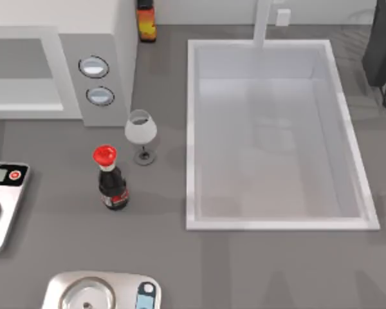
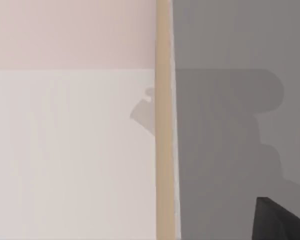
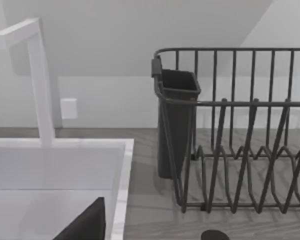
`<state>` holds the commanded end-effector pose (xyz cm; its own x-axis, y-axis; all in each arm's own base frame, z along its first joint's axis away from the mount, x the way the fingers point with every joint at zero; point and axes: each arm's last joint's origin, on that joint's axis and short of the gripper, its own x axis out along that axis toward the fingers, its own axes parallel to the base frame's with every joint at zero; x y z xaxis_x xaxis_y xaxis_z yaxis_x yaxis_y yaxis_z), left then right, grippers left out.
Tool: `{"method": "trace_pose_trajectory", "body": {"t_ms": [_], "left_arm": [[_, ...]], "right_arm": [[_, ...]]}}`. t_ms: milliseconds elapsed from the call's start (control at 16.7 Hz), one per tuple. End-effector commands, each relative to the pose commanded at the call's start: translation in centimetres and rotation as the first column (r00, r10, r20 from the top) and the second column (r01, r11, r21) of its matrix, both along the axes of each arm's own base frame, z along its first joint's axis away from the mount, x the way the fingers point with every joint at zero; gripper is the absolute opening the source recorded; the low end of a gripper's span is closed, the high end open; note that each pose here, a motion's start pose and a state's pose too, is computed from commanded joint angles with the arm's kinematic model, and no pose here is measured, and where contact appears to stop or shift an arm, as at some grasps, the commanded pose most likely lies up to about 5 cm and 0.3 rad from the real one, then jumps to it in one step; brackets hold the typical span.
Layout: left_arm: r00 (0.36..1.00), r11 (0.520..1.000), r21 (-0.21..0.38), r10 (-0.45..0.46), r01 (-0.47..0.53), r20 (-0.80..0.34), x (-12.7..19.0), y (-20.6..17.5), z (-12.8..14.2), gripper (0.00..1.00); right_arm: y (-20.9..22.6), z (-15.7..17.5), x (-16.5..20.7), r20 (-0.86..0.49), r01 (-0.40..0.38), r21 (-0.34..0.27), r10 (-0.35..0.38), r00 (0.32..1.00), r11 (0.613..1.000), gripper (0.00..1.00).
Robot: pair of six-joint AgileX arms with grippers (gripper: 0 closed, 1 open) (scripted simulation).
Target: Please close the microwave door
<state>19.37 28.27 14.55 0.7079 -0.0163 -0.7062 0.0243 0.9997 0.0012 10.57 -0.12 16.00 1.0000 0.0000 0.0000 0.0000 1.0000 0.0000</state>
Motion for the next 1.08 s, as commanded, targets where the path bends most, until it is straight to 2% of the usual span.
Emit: {"method": "trace_pose_trajectory", "body": {"t_ms": [180, 660, 1080], "left_arm": [[1.0, 1.0, 0.003, -0.001, 0.001, 0.0, 0.2, -1.1, 0.2, 0.0], [1.0, 1.0, 0.0, 0.0, 0.0, -0.001, -0.2, -9.6, 0.0, 0.0], [1.0, 1.0, -0.005, 0.004, -0.004, -0.005, -0.2, -10.4, -0.1, 0.0]], "right_arm": [[0.0, 0.0, 0.0, 0.0, 0.0, 0.0, 0.0, 1.0, 1.0, 1.0], [0.0, 0.0, 0.0, 0.0, 0.0, 0.0, 0.0, 1.0, 1.0, 1.0], [0.0, 0.0, 0.0, 0.0, 0.0, 0.0, 0.0, 1.0, 1.0, 1.0]]}}
